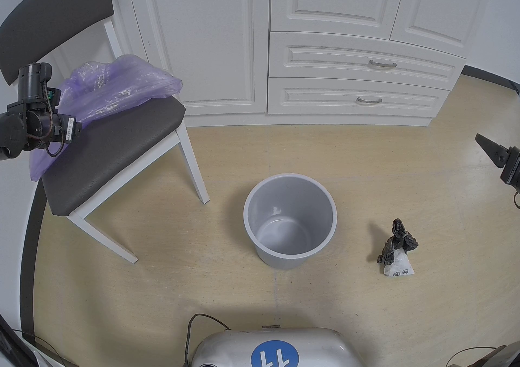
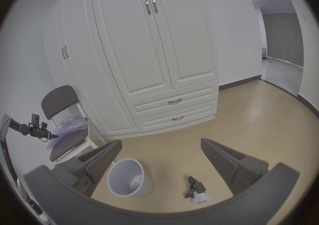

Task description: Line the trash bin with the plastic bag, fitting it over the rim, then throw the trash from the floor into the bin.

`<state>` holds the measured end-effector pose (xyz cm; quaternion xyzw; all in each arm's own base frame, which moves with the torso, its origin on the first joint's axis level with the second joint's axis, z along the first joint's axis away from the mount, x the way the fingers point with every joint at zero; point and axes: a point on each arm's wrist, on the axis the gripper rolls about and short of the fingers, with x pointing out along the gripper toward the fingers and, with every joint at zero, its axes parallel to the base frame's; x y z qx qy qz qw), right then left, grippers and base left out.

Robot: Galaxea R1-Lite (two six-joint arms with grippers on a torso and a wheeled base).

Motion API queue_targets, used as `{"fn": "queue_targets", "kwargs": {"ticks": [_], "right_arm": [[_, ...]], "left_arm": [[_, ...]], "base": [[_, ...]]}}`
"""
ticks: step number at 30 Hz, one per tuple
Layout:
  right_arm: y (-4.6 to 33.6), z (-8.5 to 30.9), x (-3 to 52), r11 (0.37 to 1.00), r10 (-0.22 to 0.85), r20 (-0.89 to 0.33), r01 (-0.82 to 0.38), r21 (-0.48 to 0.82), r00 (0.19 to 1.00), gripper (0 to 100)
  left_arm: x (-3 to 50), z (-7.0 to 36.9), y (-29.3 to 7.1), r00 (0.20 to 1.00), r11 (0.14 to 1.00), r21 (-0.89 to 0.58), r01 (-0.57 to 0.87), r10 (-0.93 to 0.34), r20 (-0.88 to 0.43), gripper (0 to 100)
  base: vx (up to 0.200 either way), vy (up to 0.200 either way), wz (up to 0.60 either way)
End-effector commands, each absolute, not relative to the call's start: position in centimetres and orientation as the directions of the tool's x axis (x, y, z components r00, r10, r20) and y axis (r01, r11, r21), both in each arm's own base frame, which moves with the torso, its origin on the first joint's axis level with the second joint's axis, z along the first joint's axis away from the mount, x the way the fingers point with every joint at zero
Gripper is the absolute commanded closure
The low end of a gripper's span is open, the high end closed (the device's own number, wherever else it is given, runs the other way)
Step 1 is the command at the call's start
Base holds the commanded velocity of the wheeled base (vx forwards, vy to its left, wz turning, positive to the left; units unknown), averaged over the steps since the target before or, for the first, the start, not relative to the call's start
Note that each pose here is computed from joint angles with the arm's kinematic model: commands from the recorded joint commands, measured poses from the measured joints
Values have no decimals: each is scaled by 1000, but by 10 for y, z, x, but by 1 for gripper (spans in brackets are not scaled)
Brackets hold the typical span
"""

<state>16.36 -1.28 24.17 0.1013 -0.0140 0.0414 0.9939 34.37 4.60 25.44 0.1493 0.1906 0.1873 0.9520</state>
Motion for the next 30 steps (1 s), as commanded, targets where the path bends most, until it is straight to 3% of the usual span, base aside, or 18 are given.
{"fn": "queue_targets", "kwargs": {"ticks": [1,17,30], "right_arm": [[-13,242,164,976,78,36,-84,200,996,0],[-15,241,163,975,86,35,-91,201,996,0],[-17,241,164,976,80,32,-84,200,996,0]], "left_arm": [[344,250,44,855,887,359,-290,409,-320,0],[351,231,27,857,919,335,-206,335,-393,0],[353,248,32,877,922,312,-228,334,-345,0]], "base": [[0,0,0],[0,0,0],[0,0,0]]}}
